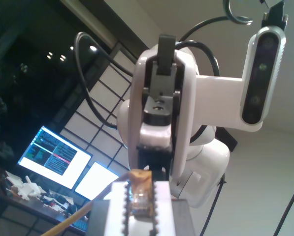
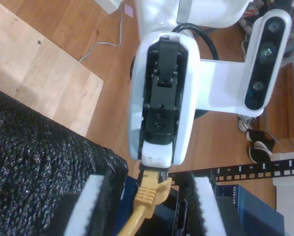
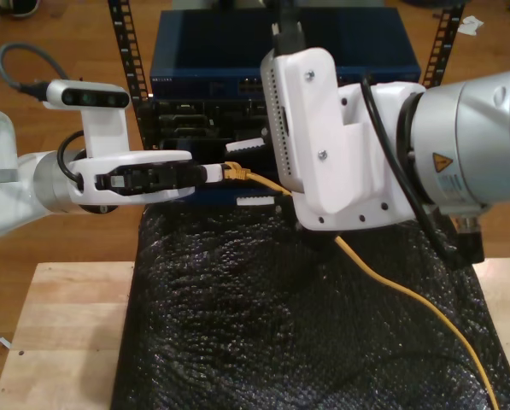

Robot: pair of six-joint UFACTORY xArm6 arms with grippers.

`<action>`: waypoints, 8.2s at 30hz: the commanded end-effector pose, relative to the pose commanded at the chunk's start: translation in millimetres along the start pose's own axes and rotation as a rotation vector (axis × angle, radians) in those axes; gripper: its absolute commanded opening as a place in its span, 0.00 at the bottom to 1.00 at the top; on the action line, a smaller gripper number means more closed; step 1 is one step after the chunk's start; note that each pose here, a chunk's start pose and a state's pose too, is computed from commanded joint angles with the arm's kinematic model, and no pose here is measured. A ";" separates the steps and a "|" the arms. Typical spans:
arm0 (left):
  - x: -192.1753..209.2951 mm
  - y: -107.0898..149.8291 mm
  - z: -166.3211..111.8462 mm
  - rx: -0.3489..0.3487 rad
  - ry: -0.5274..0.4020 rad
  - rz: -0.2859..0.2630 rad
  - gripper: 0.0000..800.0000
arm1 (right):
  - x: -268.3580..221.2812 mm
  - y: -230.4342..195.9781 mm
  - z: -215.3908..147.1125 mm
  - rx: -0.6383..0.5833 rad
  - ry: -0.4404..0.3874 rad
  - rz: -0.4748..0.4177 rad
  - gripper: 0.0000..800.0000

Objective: Grab the cable and plug it in

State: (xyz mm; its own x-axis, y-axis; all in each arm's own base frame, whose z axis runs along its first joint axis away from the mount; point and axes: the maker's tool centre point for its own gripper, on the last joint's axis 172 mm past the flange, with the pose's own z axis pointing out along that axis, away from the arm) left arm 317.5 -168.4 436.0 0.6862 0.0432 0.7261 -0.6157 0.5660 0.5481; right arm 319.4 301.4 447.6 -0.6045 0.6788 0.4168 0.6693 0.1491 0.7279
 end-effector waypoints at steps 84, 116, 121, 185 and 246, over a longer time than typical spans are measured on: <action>33.7 -10.3 -15.9 0.274 -0.119 0.174 1.00 | -94.2 -27.6 -33.5 0.186 -0.129 0.489 0.00; -59.2 33.3 -212.2 0.855 -1.076 0.122 1.00 | -215.5 -107.6 -73.8 0.476 -0.408 0.783 0.00; -91.9 62.2 -227.1 0.806 -1.185 0.162 1.00 | -229.9 -116.7 -69.4 0.495 -0.438 0.787 0.00; -444.9 170.9 -256.3 0.656 -1.248 0.266 1.00 | -276.5 -123.5 -21.5 0.482 -0.546 0.652 0.00; -495.8 129.8 -288.2 0.768 -1.379 0.412 1.00 | -314.0 -20.1 104.0 -0.078 -0.601 0.080 0.00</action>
State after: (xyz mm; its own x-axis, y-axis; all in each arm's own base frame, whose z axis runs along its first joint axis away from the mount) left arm 8.9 120.9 27.5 -0.1510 -0.8870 0.4363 -0.9863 0.1650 -0.0060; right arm 540.7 160.1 245.5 -0.1893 0.9759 0.1082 0.6551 0.0434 0.7543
